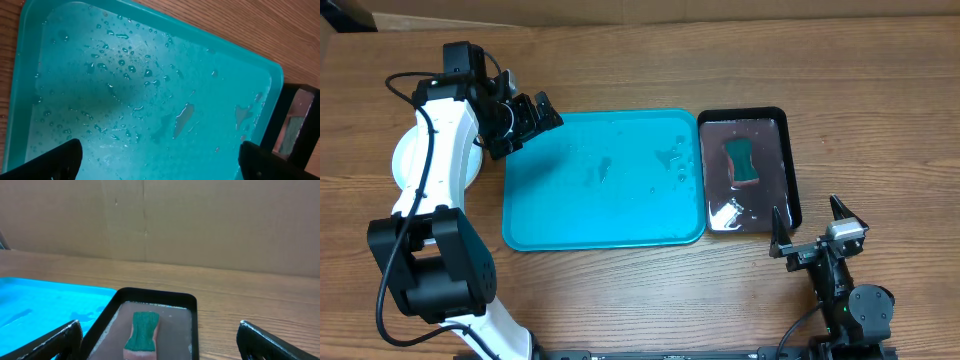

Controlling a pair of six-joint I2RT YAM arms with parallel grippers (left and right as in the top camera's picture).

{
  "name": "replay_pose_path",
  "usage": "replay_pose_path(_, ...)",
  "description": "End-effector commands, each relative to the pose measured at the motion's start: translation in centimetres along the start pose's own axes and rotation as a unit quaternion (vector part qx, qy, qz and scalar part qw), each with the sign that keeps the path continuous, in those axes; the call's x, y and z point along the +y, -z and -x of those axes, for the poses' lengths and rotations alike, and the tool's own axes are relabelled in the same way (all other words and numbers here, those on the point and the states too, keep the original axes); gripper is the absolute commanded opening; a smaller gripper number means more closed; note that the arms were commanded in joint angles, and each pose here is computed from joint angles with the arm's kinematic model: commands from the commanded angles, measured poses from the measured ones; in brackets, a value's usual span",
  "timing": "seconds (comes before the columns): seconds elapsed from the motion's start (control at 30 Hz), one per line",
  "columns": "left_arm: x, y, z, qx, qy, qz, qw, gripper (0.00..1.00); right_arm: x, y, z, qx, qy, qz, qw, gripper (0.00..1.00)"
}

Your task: Clean dirty plates on tray and stack at the side

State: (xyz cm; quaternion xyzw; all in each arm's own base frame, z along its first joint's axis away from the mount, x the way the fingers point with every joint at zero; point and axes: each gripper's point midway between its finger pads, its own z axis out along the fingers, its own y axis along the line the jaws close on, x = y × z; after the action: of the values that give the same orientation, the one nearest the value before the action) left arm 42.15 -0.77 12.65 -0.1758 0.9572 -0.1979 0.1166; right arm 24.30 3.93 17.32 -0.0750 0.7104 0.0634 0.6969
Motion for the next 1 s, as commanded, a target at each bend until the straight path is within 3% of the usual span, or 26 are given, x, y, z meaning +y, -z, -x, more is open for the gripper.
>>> replay_pose_path(0.0,-2.1,4.7,0.8,-0.064,-0.039,-0.004,0.997,1.00,-0.2,0.0,-0.2,-0.002,0.004,-0.003,1.000,1.00)
replay_pose_path(0.17,-4.8,12.7,0.1,-0.167,-0.077,-0.012,0.983,1.00,-0.2,0.0,-0.2,-0.002,0.004,-0.003,1.000,1.00)
replay_pose_path(0.3,-7.3,21.1,-2.8,-0.269,-0.113,-0.040,0.956,1.00,-0.2,0.0,-0.2,-0.002,0.004,-0.003,1.000,1.00)
replay_pose_path(0.47,-7.8,25.6,-7.1,-0.319,-0.132,-0.055,0.937,1.00,-0.2,0.0,-0.2,-0.002,0.004,-0.003,1.000,1.00)
replay_pose_path(0.8,-2.4,20.9,-14.6,-0.286,-0.114,-0.012,0.951,1.00,-0.2,0.0,-0.2,-0.002,0.004,-0.003,1.000,1.00)
replay_pose_path(0.97,0.0,17.8,-17.6,-0.301,-0.116,-0.010,0.947,1.00,-0.2,0.0,-0.2,-0.002,0.004,-0.003,1.000,1.00)
